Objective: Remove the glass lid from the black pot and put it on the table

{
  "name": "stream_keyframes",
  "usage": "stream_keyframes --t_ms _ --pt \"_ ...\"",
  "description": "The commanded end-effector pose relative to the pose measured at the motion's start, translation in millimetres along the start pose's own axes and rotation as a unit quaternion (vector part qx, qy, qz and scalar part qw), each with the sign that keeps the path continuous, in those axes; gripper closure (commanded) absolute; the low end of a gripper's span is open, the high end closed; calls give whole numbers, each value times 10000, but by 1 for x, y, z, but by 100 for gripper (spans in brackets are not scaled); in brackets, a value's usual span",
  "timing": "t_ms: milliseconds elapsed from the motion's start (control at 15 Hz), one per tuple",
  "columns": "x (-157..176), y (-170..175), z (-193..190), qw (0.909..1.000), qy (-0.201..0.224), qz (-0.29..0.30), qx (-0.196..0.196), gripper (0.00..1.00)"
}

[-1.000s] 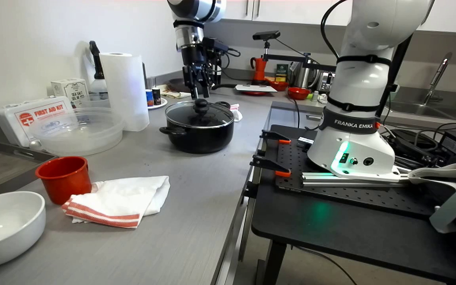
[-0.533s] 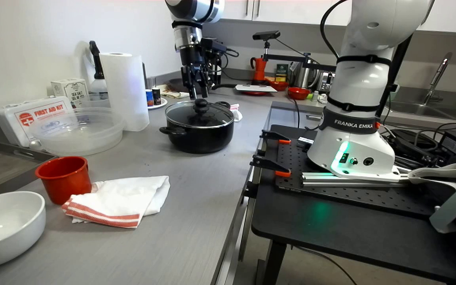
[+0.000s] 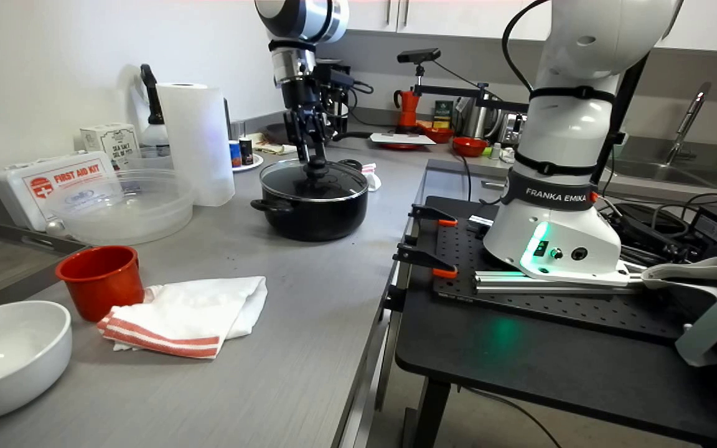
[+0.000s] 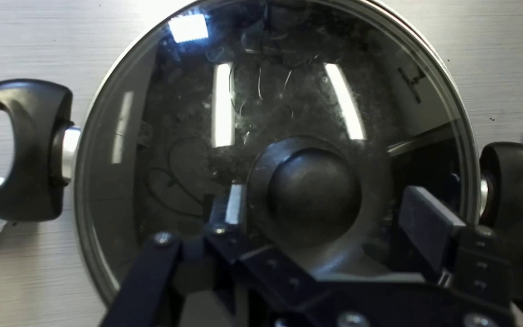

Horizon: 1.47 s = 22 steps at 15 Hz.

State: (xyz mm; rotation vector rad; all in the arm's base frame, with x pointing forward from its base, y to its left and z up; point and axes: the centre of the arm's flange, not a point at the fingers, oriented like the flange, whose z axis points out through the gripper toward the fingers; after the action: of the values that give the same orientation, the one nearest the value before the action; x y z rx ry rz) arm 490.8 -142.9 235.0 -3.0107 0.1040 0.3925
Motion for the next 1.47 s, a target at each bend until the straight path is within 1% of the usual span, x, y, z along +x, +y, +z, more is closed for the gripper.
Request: stream_keyframes --t_ms 0,67,267,600,1067,1200,1400 --pt "6 0 -2 9999 18 90 79 44" --pt "6 0 -2 9999 25 91 80 54" --pt "6 2 -4 9999 45 108 89 76" --pt "1 1 -7 9999 89 93 86 76" --pt "-36 -11 -47 9994 318 -117 15 76" --pt "-44 -18 -58 9990 395 -195 -18 76" --pt "-50 -43 -65 9981 393 -449 -127 76"
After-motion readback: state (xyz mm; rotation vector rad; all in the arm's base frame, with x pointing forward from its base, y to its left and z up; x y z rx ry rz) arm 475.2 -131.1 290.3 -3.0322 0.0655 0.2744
